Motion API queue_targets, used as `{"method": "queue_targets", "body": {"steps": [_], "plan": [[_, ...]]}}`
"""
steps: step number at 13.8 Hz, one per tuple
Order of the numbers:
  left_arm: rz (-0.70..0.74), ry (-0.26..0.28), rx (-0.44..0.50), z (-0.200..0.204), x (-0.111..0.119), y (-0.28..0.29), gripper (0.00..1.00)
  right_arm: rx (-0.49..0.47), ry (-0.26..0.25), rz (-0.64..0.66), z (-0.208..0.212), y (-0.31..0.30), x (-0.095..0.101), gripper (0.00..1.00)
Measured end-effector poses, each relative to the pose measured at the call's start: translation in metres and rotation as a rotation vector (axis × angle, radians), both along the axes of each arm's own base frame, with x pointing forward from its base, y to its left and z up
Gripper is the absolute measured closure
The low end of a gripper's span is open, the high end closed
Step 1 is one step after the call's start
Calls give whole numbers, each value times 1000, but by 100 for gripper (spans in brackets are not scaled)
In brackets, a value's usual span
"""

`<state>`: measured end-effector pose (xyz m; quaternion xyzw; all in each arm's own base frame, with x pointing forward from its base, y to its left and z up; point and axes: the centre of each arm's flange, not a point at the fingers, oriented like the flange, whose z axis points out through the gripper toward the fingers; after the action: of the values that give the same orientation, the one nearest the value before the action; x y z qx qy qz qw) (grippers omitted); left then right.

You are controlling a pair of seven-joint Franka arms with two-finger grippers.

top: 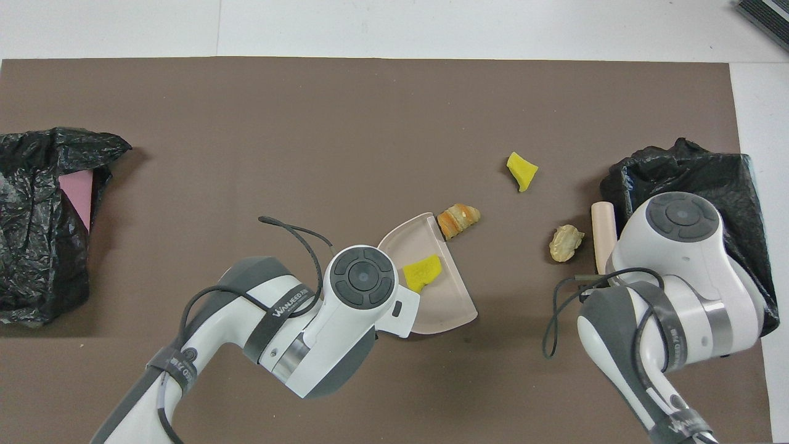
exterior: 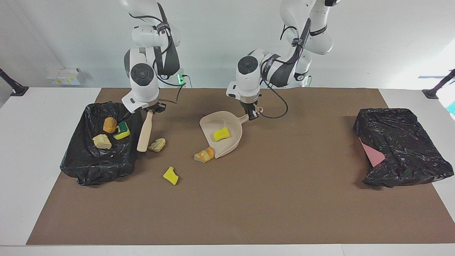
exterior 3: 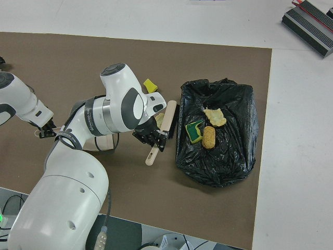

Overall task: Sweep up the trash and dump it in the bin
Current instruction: 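Sweep the remaining tan bits into the dustpan with the right gripper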

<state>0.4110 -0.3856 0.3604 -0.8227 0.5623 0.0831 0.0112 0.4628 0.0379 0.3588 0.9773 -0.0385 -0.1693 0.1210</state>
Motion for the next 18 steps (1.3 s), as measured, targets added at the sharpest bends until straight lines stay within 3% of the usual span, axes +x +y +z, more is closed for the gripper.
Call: {"method": "queue_targets", "body": {"steps": [6,8,14,16,18], "plan": [[0,0,0,0,0,0,69,51,-21,113,-32,20,-6,74],[4,0,1,0,0,0,69,125,-10,152,-32,55,-11,74],[75,-5,12,-1,2,2,69,300,36,294,-23,201,-61,74],[79,-5,13,-1,2,2,69,306,52,313,-8,213,-60,74],[83,-5,13,-1,2,2,69,316,31,294,14,209,-44,74]]}}
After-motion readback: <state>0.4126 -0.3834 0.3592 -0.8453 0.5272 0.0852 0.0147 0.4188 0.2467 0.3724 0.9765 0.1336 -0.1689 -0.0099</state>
